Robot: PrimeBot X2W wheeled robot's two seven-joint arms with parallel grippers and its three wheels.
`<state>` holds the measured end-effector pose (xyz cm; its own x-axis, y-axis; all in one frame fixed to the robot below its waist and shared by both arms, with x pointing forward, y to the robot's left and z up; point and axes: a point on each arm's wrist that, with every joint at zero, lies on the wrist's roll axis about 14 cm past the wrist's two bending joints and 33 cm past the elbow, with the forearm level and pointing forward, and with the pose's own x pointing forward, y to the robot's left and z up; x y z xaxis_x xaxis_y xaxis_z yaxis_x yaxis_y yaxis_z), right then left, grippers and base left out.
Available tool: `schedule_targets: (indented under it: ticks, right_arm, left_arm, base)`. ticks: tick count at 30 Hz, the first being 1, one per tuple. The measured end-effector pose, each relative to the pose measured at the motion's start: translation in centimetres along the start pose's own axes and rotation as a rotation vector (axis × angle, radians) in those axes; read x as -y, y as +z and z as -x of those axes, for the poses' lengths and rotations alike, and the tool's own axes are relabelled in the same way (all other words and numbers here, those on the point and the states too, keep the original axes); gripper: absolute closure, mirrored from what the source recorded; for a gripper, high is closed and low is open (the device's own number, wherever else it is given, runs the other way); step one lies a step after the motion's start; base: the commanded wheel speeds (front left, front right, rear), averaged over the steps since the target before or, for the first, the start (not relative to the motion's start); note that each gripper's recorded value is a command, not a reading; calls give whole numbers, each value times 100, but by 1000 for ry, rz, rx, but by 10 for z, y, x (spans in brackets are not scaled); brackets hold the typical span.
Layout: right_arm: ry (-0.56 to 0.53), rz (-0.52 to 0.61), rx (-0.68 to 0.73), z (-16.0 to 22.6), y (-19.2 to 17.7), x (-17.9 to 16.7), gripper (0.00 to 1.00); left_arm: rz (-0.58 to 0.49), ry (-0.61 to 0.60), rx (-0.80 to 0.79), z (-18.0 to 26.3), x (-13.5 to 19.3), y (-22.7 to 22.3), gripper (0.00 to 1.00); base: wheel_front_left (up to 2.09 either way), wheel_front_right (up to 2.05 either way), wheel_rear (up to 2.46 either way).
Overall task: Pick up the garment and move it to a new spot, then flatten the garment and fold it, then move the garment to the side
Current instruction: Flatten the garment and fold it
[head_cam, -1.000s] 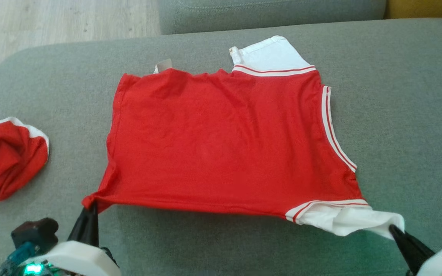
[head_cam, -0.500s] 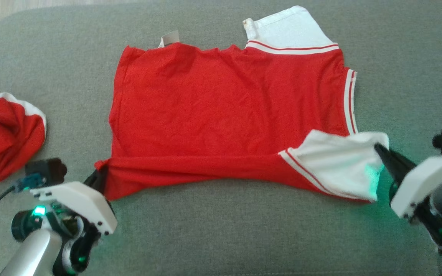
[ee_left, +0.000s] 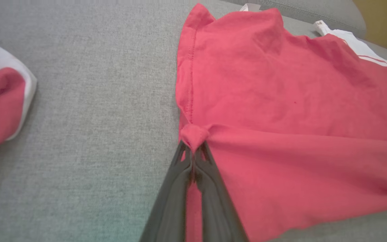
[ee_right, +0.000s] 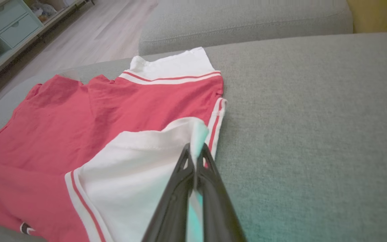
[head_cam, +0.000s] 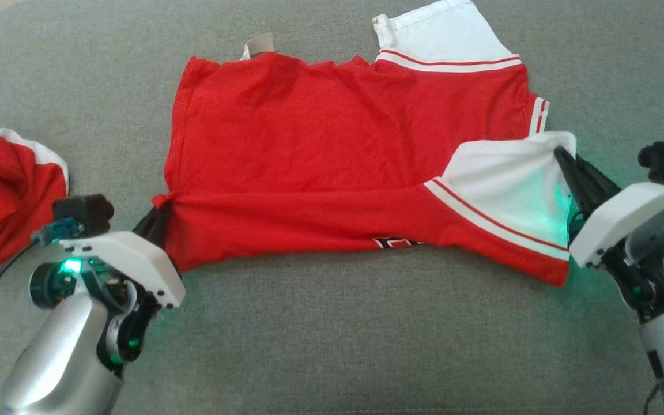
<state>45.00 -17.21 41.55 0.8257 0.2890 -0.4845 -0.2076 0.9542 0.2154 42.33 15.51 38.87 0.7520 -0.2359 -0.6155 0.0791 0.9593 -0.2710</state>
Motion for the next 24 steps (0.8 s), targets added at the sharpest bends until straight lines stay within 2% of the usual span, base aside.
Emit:
schedule_targets:
  ticks: [3, 4, 5, 6, 10, 14, 18, 24]
  right_arm:
    - [5, 12, 25, -6, 3, 0, 100]
    - [9, 12, 27, -8, 3, -1, 86]
    - [15, 6, 24, -9, 1, -3, 35]
    - [20, 1, 23, -11, -2, -4, 0]
    - [26, -12, 58, -12, -4, -7, 0]
    - [0, -1, 190, -7, 15, 1, 0]
    - [-46, 78, 291, 4, 30, 9, 0]
    - [-69, 109, 377, 29, 35, -7, 0]
  left_arm:
    - [-4, 2, 11, -5, -1, 1, 100]
    - [-3, -1, 8, -6, 0, -1, 78]
    - [-3, -3, -2, -7, 0, -4, 15]
    - [-1, 0, -10, -7, -1, -7, 0]
    - [28, -5, 20, -8, 3, -8, 0]
    - [50, 37, 141, -3, 1, 3, 0]
    - [-14, 106, 296, 11, -4, 16, 0]
    - [-132, 124, 484, 31, 11, 43, 0]
  base:
    - [0, 0, 0]
    - [0, 0, 0]
    - [0, 0, 0]
    - [0, 0, 0]
    - [0, 0, 0]
    - [0, 0, 0]
    - [0, 0, 0]
    - [0, 0, 0]
